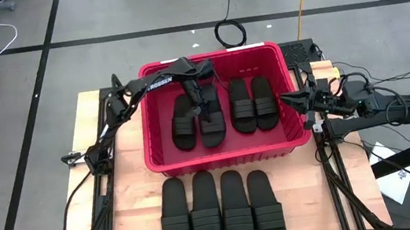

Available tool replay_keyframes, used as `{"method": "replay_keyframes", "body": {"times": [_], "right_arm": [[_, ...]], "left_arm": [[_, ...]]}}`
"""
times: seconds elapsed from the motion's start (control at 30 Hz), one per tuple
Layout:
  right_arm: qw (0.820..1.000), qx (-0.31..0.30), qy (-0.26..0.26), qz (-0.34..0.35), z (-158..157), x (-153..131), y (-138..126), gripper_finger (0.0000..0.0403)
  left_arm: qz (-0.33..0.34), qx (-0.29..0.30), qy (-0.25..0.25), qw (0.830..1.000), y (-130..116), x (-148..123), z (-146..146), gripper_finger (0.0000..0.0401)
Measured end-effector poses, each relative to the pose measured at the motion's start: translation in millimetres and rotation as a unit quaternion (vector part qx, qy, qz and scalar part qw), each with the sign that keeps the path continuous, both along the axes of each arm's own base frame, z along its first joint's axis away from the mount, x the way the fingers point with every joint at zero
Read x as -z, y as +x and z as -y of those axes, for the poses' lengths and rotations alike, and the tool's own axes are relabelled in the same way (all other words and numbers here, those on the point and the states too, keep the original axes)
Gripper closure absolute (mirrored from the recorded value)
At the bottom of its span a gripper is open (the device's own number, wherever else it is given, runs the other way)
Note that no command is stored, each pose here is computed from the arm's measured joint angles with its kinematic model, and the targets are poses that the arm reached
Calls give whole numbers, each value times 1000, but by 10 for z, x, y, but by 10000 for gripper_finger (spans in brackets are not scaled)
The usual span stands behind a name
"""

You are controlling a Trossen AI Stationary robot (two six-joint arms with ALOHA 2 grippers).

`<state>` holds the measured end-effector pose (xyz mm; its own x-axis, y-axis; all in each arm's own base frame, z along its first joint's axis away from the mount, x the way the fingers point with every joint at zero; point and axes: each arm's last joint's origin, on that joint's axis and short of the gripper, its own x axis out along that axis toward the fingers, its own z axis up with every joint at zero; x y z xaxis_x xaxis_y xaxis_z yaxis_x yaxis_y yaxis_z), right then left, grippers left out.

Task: Pick and place slides into bin
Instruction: Put the black slides into the red bin

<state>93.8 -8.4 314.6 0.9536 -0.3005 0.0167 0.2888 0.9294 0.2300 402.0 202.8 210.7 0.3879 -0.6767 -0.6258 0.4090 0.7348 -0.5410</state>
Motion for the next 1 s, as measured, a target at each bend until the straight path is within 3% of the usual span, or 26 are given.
{"method": "replay_keyframes", "body": {"times": [0.17, 0.63, 1.0], "right_arm": [[1000, 0, 0, 1, 0, -2, 0, 362], [1000, 0, 16, 6, 0, -2, 0, 362], [1000, -1, 29, 10, 0, -2, 0, 362]], "left_arm": [[-20, -1, 27, 999, -5, 92, -4, 401], [-77, -17, 16, 997, -120, 416, 14, 401], [-84, -25, 22, 996, -117, 432, 9, 397]]}}
